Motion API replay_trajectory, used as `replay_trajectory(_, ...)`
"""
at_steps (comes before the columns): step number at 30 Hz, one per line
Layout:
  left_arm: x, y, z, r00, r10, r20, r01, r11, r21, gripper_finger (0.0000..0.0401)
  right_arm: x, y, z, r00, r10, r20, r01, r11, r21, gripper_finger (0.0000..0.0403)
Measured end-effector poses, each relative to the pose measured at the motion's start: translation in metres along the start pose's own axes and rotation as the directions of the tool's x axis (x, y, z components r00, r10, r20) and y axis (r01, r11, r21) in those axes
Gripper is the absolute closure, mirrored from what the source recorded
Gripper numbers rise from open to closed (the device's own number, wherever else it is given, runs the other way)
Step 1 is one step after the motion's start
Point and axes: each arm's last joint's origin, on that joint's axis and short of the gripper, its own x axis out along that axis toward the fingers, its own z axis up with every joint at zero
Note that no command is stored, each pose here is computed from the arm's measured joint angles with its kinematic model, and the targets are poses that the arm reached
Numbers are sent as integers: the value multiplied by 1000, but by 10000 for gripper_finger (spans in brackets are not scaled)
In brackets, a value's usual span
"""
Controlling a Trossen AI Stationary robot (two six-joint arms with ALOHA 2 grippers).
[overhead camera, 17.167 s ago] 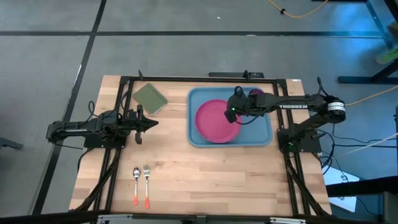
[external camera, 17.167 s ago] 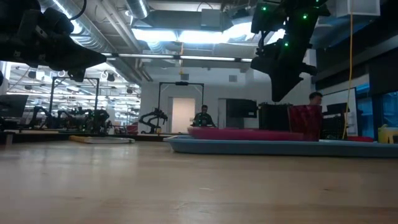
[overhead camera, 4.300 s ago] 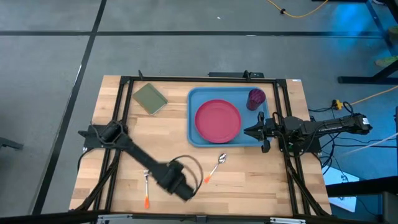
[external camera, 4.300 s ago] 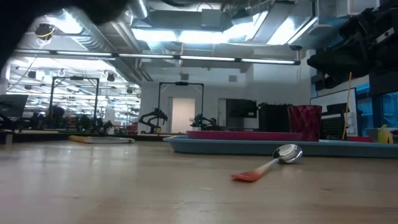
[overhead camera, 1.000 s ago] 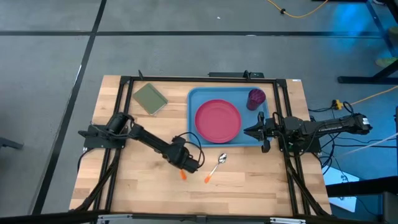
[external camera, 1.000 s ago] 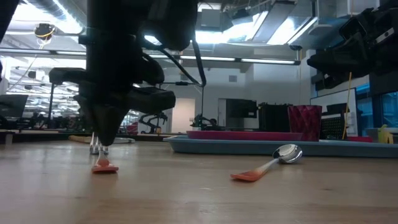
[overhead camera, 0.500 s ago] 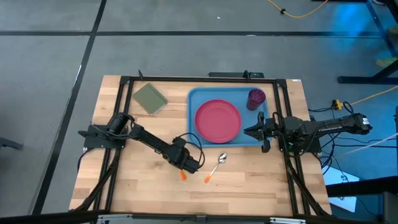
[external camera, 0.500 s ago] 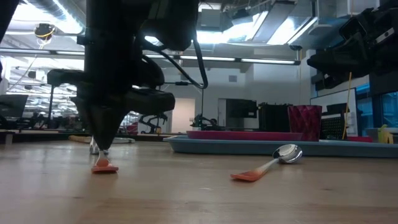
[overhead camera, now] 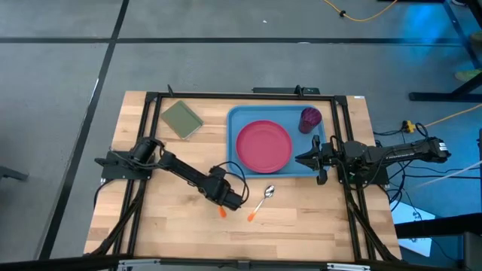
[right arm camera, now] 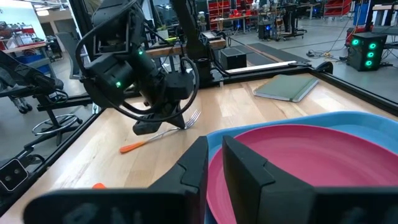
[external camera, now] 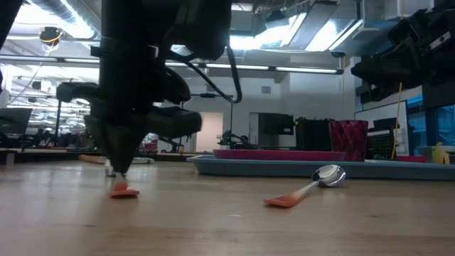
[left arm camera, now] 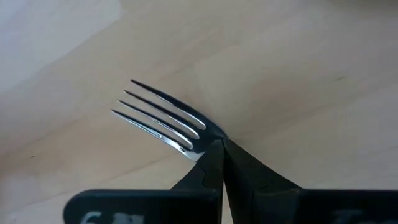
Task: Pick and place plate/cup/fork/spoon on tray
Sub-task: Move the orange fork beside the orange spoon
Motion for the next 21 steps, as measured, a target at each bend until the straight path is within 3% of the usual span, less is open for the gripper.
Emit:
replay_trajectory(6,-2,-7,1,998,-64,13,64,998,-18,401,0,0,0,1000,0,0,0,1000,0,350)
replay_trajectory(11,-5,-20,2,980,-196,19,196,981,-10,401,0,0,0,1000,0,0,0,1000,0,350)
replay_trajectory(15,-8,-33,3,946,-322,23,322,947,6,401,0,0,0,1000,0,0,0,1000,0,350)
replay_trajectory(21,-12,-52,8,865,-500,50,496,866,66,401,0,0,0,1000,0,0,0,1000,0,350)
